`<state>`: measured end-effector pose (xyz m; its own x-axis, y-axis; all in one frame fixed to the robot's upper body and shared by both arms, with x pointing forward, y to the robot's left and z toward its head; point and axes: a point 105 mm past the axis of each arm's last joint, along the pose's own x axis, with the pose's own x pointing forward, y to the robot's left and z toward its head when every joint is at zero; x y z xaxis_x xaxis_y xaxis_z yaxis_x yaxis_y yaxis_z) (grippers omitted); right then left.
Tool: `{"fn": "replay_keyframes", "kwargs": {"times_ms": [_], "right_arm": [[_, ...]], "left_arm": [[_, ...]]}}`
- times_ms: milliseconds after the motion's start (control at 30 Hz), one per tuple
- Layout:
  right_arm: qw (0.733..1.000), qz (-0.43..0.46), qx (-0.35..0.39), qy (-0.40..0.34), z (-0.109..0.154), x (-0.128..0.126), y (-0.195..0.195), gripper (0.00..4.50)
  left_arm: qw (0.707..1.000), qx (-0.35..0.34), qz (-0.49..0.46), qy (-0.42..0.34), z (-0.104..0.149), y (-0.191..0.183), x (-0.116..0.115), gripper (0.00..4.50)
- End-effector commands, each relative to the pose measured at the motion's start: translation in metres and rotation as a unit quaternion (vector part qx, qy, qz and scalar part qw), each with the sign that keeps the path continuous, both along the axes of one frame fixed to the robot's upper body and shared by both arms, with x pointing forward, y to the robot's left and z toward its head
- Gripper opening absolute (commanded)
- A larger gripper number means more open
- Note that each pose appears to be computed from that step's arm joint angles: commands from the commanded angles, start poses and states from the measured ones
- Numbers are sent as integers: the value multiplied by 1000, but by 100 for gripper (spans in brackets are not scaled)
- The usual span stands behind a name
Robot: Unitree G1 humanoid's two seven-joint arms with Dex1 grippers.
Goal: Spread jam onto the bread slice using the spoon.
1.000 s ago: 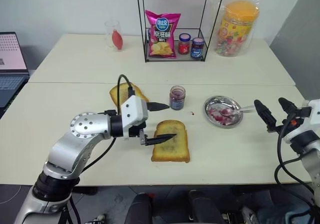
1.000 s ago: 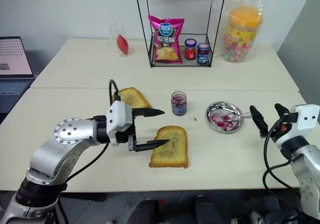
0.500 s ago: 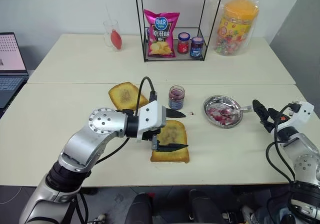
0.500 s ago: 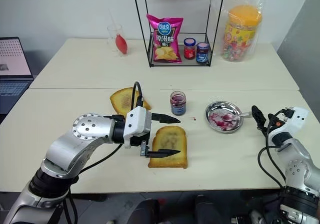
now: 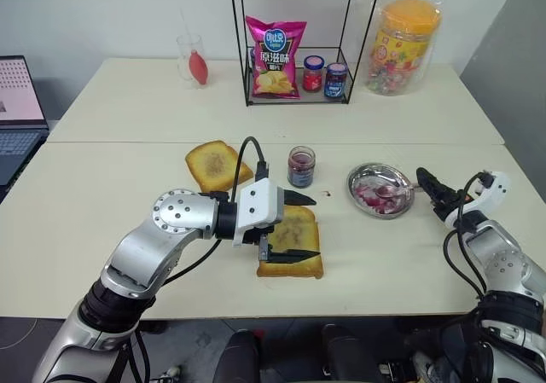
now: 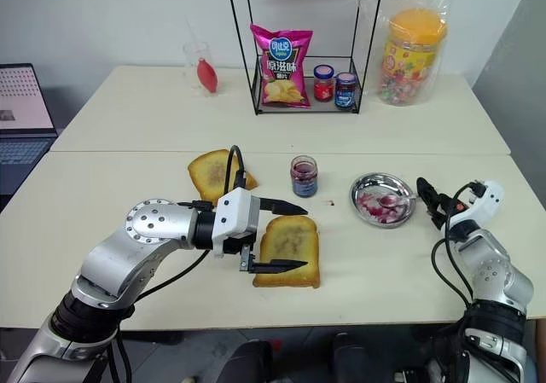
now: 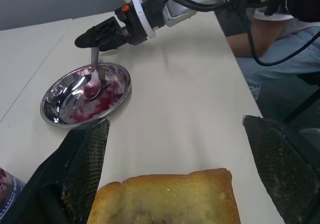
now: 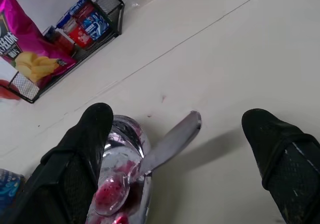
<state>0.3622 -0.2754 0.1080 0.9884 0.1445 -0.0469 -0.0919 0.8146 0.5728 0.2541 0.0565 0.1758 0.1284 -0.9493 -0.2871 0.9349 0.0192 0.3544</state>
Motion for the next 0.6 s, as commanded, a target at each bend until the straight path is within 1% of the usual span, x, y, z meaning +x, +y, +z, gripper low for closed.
{"fn": "replay_keyframes", "kwargs": {"times_ms": [33, 100, 300, 400, 533, 600], "right_arm": [[999, 1, 15, -30, 13, 7, 2, 432], [999, 5, 22, -31, 13, 8, 3, 402], [999, 7, 34, -31, 13, 8, 3, 270], [999, 10, 37, -33, 14, 7, 4, 216], [998, 9, 48, -36, 17, 8, 3, 128], [998, 11, 55, -39, 20, 8, 3, 74]], "left_arm": [[1000, -5, -13, -19, 5, -3, -5, 448], [1000, -3, -12, -20, 5, -3, -5, 450], [1000, -2, -8, -19, 3, -2, -4, 450], [1000, 0, -7, -19, 2, -2, -4, 450], [1000, 0, -3, -20, 0, -1, -3, 450], [1000, -3, 3, -20, 0, 0, -2, 450]]}}
